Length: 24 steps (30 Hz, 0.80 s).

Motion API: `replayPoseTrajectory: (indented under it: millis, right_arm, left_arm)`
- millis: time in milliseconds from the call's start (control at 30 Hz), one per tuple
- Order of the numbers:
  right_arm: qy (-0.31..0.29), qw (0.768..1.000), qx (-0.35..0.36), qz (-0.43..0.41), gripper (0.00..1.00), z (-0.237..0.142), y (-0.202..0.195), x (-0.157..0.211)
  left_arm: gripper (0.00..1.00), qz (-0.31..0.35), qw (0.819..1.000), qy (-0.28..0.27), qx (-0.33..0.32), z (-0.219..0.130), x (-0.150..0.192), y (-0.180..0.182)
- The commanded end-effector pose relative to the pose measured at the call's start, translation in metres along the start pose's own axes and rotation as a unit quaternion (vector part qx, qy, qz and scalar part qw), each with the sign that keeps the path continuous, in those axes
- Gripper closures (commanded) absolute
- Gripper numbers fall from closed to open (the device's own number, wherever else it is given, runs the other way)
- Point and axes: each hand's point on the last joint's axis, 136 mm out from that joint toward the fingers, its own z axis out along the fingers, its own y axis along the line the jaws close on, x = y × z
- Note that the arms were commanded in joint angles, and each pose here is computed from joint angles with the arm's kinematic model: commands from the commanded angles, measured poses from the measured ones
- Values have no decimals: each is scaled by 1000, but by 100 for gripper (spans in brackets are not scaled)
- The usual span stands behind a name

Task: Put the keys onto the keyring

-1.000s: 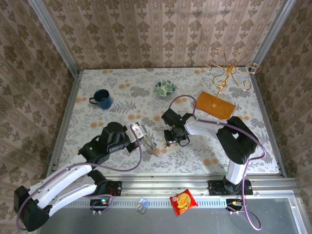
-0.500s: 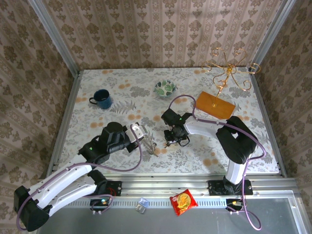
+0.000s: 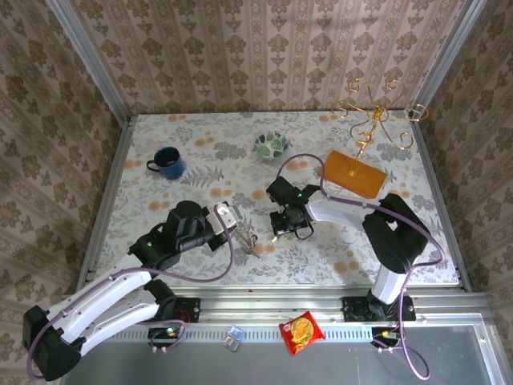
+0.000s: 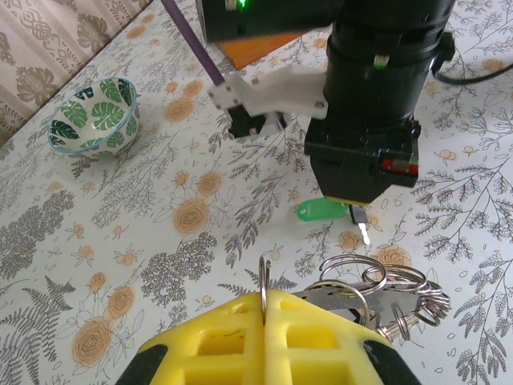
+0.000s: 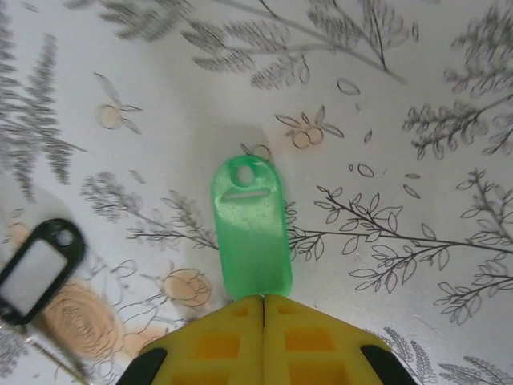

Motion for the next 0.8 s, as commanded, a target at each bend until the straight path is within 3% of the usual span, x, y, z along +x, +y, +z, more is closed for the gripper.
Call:
replayPoseTrajectory:
  millis: [0, 267, 533, 767]
  right_arm:
    - [-80, 995, -16, -57, 100, -36, 10, -14]
    - [-248, 956, -57, -149, 100, -93, 16, -27]
    - [-298, 910, -96, -273, 100, -126, 37, -20]
    - [-356, 848, -122, -372, 100, -149, 48, 1]
  left_arm:
    - [100, 7, 1000, -20, 7, 1, -8, -3]
    - [100, 1, 999, -31, 26, 2, -12, -10]
    - [100, -20, 997, -56, 52, 5, -23, -20]
    - [100, -14, 995, -64, 76, 13, -29, -26]
